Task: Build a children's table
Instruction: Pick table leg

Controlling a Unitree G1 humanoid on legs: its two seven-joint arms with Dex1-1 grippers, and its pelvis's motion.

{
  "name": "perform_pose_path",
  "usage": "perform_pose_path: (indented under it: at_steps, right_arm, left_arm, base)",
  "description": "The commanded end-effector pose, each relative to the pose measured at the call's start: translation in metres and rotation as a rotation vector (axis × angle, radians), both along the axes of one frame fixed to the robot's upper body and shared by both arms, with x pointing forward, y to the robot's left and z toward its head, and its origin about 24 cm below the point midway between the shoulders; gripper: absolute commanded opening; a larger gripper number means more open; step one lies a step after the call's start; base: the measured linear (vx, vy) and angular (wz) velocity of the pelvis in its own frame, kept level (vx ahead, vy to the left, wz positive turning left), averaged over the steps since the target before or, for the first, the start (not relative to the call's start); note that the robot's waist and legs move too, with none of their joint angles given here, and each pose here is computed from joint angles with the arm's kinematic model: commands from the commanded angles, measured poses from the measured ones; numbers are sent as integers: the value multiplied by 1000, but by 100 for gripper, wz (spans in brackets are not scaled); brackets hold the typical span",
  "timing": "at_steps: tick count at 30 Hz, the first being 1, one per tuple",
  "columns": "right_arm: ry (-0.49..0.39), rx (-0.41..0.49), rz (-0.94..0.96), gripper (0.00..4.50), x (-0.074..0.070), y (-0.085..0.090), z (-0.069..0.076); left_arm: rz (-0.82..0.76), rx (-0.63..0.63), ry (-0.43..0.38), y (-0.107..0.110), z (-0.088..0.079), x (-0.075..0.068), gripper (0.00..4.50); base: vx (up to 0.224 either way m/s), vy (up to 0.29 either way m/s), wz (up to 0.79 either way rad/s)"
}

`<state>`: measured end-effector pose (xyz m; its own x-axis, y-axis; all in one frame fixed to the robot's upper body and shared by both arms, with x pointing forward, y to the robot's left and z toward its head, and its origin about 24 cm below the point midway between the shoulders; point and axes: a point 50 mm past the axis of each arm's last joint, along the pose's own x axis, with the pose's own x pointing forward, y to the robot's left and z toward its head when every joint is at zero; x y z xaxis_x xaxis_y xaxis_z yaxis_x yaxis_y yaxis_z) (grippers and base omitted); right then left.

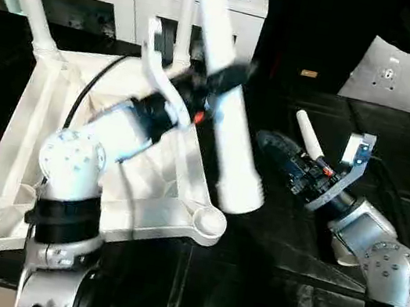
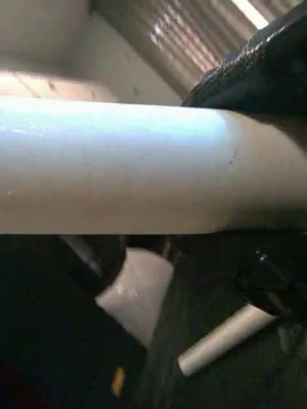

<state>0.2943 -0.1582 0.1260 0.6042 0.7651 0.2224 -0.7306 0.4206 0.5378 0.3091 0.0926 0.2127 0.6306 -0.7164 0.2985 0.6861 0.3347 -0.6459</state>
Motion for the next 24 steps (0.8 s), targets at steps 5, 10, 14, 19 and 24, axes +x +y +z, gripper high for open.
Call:
perform_pose_path:
  at_steps: [5, 10, 14, 19, 24]
  right_arm:
    - [14, 65, 14, 450, -3, -5, 6]
    - [20, 64, 16, 450, -4, -8, 6]
    - [-8, 93, 59, 450, -9, -6, 11]
    - [-89, 99, 188, 450, -20, -1, 21]
    - [-128, 31, 353, 450, -31, 3, 24]
  left_arm:
    - [-64, -31, -22, -1, 8, -4, 184]
    - [-132, -66, -81, -4, 16, -12, 184]
    - [-172, -44, -113, -6, 18, -17, 184]
    - [-120, 162, -227, -4, 13, -15, 184]
    - [-189, 220, -356, 1, 13, -17, 183]
  base:
    - [0, 0, 0]
    - [0, 0, 0]
    - [0, 0, 0]
    - [0, 0, 0]
    - [0, 0, 0]
